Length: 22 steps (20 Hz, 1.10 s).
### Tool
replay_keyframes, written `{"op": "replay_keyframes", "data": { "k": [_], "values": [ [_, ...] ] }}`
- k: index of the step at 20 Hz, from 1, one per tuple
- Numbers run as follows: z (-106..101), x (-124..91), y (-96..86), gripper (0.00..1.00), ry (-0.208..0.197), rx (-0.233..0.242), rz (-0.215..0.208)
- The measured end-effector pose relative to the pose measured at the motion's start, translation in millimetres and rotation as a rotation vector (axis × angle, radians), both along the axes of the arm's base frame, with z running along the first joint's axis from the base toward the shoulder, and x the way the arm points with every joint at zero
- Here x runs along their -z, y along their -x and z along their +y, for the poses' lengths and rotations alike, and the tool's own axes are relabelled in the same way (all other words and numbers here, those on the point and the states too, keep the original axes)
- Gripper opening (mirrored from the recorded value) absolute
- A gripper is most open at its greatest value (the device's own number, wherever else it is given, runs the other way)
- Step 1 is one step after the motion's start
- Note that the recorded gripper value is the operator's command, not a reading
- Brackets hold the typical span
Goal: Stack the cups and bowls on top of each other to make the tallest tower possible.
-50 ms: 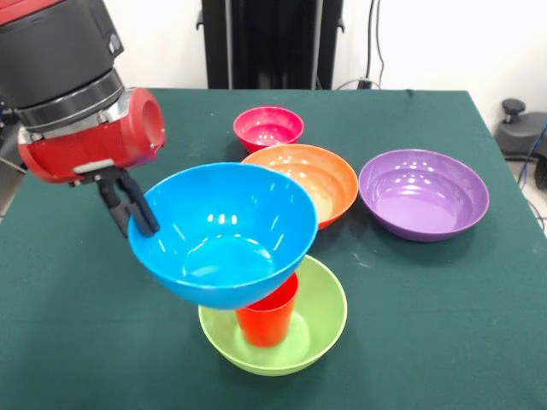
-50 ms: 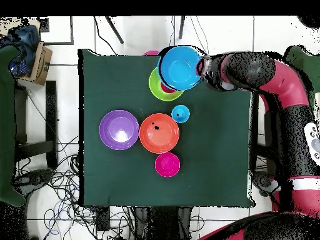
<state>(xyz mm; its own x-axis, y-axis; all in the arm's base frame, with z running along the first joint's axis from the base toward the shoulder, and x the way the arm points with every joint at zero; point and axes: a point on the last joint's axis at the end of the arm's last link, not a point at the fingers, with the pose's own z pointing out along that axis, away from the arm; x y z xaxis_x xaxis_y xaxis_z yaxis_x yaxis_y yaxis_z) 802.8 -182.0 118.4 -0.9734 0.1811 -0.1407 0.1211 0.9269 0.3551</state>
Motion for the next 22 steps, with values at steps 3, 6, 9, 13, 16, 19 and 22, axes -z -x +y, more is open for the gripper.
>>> {"op": "replay_keyframes", "data": {
  "k": [3, 6, 9, 13, 16, 19, 22],
  "values": [
    [-0.7, 6.4, 1.1, 0.0, 0.005, -0.002, 0.005],
    [0.4, 13.7, 3.2, 0.0, 0.005, -0.005, 0.012],
    [1.9, 20.1, 4.9, 0.0, 0.0, -0.007, 0.019],
    [2.2, 22.1, 5.5, 0.0, 0.002, -0.009, 0.021],
    [1.9, 22.5, 5.7, 0.0, 0.004, -0.01, 0.021],
    [1.9, 22.5, 5.8, 0.0, 0.005, -0.01, 0.021],
    [1.8, 22.8, 5.9, 0.0, 0.007, -0.011, 0.021]
  ]
}}
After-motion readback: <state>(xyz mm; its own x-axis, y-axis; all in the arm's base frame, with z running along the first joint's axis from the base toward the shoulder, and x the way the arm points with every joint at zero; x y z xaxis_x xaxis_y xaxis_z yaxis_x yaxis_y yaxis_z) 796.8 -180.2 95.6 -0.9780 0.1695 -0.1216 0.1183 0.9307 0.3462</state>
